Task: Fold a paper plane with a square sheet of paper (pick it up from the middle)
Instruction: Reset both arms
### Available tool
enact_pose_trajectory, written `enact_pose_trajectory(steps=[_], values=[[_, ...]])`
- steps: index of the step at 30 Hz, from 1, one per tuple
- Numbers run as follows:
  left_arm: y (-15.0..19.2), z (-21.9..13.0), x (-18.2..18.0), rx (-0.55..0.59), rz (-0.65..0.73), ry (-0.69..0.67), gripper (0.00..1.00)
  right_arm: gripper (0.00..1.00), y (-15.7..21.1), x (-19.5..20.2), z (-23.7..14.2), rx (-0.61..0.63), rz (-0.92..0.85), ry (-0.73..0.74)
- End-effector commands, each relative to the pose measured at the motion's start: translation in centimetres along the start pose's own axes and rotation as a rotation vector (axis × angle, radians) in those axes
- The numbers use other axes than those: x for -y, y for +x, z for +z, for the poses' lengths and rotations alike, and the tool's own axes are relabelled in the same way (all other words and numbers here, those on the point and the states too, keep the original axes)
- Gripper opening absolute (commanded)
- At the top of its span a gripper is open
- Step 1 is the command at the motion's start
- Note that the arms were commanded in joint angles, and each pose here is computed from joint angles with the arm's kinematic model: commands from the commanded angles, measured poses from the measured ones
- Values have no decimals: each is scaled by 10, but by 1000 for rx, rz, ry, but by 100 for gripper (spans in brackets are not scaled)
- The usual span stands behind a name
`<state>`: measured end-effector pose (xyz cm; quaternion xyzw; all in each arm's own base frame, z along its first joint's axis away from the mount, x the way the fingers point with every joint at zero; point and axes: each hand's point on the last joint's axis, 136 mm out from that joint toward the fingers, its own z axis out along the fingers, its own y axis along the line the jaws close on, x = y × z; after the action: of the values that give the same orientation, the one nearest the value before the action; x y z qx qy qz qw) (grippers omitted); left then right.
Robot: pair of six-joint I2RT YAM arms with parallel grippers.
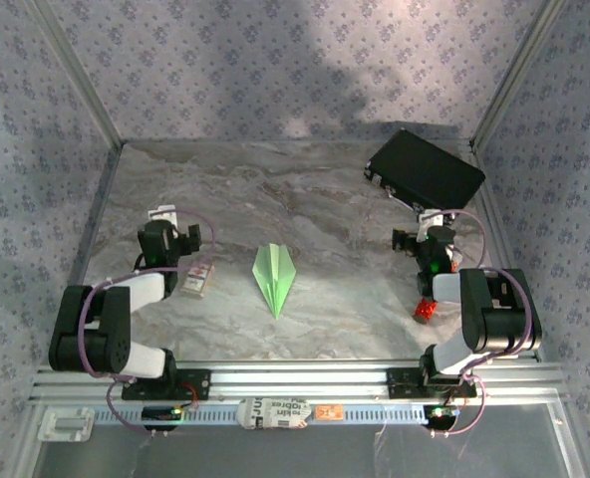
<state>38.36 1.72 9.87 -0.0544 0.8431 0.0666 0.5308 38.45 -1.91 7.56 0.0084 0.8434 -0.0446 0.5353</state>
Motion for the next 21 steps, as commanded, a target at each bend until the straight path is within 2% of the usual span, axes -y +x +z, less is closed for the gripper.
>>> enact_pose_trajectory(steps=[1, 2, 4, 5, 7, 11, 21], values=[[3, 8, 2, 102, 2, 42, 100, 99, -9, 3, 2, 23, 16, 16], [-2, 10, 0, 150, -4, 30, 100, 99, -9, 2, 2, 24, 16, 14], [3, 11, -1, 75, -19, 47, 100, 99, -9, 3, 2, 23, 19, 14], [0, 16, -7, 97, -44, 20, 100, 99, -9, 3, 2, 24, 19, 13], [4, 15, -10, 59, -52, 14, 100, 99, -9, 2, 2, 24, 16, 14], [3, 12, -19, 88, -72, -41, 100, 99, -9, 3, 2, 23, 18, 13], [3, 12, -17, 88, -68, -34, 100, 99, -9, 3, 2, 24, 18, 16]])
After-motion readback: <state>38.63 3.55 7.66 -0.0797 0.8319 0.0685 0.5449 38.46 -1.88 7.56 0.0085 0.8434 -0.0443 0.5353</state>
